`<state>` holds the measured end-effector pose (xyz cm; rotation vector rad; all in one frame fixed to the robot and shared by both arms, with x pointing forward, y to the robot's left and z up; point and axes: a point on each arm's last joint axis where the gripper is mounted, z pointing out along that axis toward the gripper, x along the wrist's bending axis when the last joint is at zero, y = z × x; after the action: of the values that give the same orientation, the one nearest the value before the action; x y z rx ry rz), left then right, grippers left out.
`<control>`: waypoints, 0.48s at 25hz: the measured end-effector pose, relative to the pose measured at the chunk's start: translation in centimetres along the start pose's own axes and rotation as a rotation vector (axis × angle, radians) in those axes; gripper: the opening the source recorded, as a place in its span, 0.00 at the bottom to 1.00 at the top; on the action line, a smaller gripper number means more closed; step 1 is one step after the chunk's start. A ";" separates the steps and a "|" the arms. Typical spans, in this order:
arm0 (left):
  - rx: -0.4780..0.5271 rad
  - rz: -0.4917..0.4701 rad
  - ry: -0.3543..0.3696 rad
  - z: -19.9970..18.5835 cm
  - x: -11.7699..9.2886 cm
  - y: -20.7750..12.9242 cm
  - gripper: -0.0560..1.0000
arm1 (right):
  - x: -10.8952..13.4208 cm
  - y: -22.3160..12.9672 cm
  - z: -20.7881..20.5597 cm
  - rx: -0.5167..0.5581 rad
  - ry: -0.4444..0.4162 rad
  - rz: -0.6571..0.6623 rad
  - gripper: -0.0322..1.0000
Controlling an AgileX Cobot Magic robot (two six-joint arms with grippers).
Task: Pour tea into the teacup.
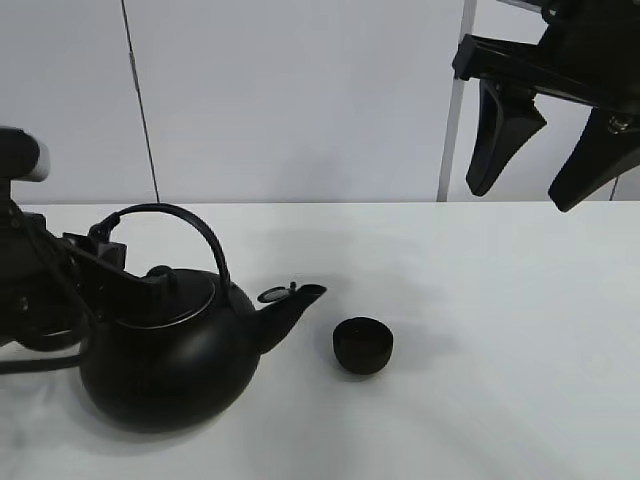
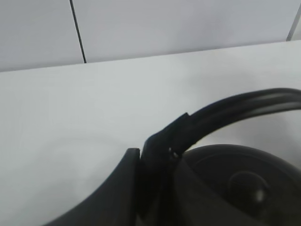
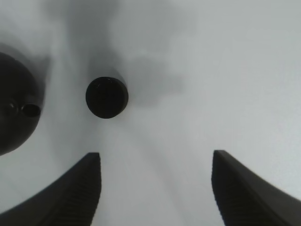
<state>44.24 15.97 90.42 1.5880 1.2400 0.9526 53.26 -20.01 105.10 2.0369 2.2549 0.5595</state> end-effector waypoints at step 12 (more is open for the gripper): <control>0.006 0.001 -0.013 0.2 -0.2 -0.4 0.16 | 0.0 0.0 0.0 -0.003 0.000 0.000 0.48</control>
<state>44.25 15.81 90.01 1.5972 1.2341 0.9389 53.28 -20.00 105.11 2.0356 2.2528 0.5629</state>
